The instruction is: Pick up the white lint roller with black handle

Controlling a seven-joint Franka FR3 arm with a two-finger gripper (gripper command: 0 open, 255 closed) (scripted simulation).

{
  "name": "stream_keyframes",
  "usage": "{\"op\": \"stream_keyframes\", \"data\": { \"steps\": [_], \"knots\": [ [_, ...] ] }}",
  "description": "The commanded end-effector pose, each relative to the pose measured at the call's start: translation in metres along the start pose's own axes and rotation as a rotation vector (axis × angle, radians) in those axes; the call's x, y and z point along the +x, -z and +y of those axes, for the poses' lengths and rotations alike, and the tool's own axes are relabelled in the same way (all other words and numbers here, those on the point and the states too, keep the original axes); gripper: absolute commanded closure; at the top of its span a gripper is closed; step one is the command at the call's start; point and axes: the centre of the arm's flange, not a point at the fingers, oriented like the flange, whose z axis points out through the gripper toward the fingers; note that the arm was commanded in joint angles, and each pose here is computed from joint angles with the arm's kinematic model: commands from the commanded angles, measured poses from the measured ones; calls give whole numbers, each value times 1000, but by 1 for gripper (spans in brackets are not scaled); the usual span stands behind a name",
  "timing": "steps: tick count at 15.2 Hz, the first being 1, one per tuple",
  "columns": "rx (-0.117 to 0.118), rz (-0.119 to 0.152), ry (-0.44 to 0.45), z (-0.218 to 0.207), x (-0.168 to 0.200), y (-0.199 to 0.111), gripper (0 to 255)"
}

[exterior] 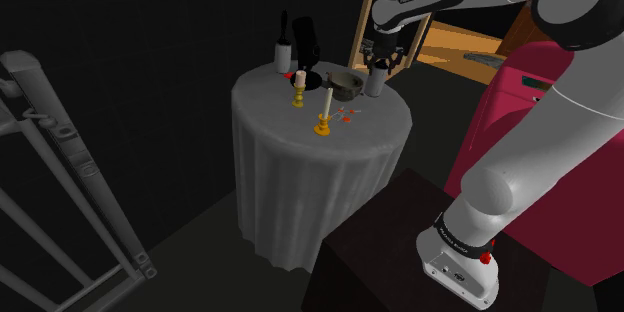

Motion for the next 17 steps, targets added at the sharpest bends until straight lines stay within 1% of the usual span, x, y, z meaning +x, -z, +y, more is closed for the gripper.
{"op": "stream_keyframes", "data": {
  "steps": [1,7,17],
  "knots": [
    [-1,-2,0,0,0,-1,255],
    [-1,-2,0,0,1,-1,255],
    [-1,-2,0,9,8,50,255]
  ]
}}
